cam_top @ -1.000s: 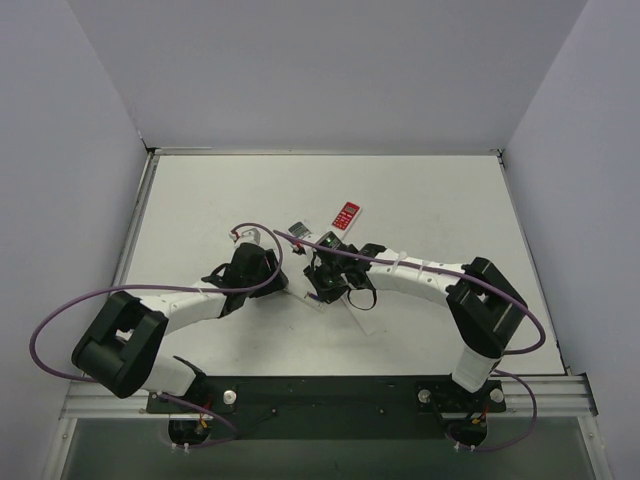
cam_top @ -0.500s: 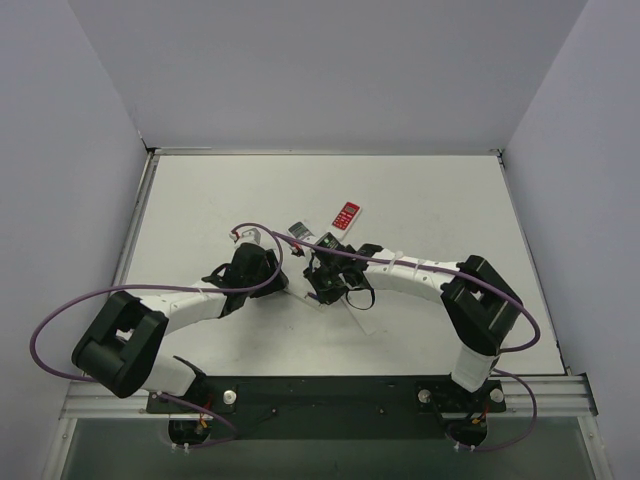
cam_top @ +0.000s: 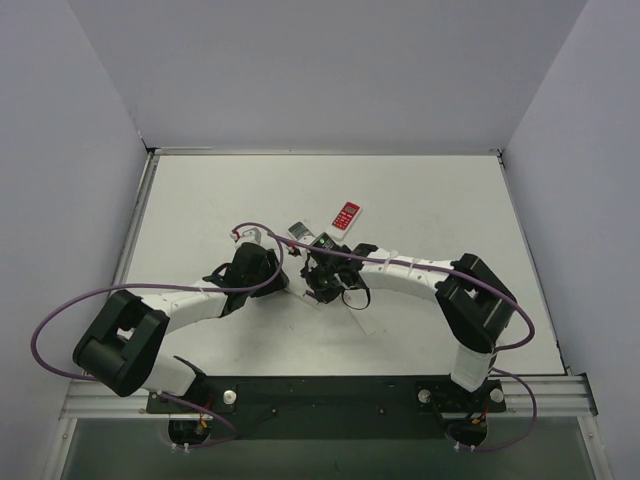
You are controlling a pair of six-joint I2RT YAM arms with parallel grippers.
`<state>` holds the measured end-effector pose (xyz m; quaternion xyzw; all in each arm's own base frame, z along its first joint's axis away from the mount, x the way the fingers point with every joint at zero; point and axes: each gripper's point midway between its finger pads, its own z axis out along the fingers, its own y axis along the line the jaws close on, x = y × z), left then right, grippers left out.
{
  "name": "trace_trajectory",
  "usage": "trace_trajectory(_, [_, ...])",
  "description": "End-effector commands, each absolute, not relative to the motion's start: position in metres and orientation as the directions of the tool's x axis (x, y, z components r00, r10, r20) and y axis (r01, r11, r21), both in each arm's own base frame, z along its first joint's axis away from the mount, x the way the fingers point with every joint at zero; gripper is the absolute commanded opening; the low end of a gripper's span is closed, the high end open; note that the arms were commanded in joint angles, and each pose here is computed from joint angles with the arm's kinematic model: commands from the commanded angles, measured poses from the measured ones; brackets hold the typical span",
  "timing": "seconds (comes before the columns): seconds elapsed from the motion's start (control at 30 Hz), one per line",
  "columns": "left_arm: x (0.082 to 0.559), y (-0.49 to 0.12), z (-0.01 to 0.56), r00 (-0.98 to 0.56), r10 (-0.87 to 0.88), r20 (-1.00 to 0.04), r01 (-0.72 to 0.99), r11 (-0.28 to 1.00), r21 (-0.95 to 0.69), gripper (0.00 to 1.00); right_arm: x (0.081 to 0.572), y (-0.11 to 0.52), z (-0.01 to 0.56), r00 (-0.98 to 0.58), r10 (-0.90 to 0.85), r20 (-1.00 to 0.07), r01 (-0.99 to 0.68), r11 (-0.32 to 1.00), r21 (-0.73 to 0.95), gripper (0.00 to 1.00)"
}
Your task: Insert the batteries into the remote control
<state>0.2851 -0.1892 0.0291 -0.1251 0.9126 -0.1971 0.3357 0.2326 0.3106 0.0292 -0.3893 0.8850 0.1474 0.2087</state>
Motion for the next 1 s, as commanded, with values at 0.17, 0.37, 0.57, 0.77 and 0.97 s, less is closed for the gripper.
trace_trajectory(0.17, [0.284, -0.196, 0.028, -0.758, -0.355, -0.547, -0.092, 0.889, -0.449, 0.63, 0.238, 0.300, 0.006, -0.611, -0.667, -0.427, -0.730, 0.683, -0.023, 0.00])
trace_trajectory(0.37, [0.283, -0.195, 0.026, -0.759, -0.356, -0.545, -0.099, 0.890, -0.444, 0.63, 0.239, 0.297, 0.016, -0.614, -0.656, -0.439, -0.713, 0.700, -0.050, 0.06])
trace_trajectory(0.57, [0.283, -0.193, 0.026, -0.753, -0.367, -0.546, -0.111, 0.889, -0.444, 0.63, 0.239, 0.304, 0.040, -0.607, -0.625, -0.491, -0.710, 0.704, -0.018, 0.16])
trace_trajectory(0.77, [0.284, -0.191, 0.027, -0.747, -0.372, -0.551, -0.116, 0.889, -0.443, 0.63, 0.238, 0.312, 0.063, -0.598, -0.593, -0.539, -0.714, 0.700, 0.022, 0.21])
trace_trajectory(0.97, [0.283, -0.190, 0.026, -0.748, -0.370, -0.551, -0.118, 0.891, -0.438, 0.63, 0.239, 0.315, 0.082, -0.595, -0.553, -0.584, -0.706, 0.707, 0.049, 0.26])
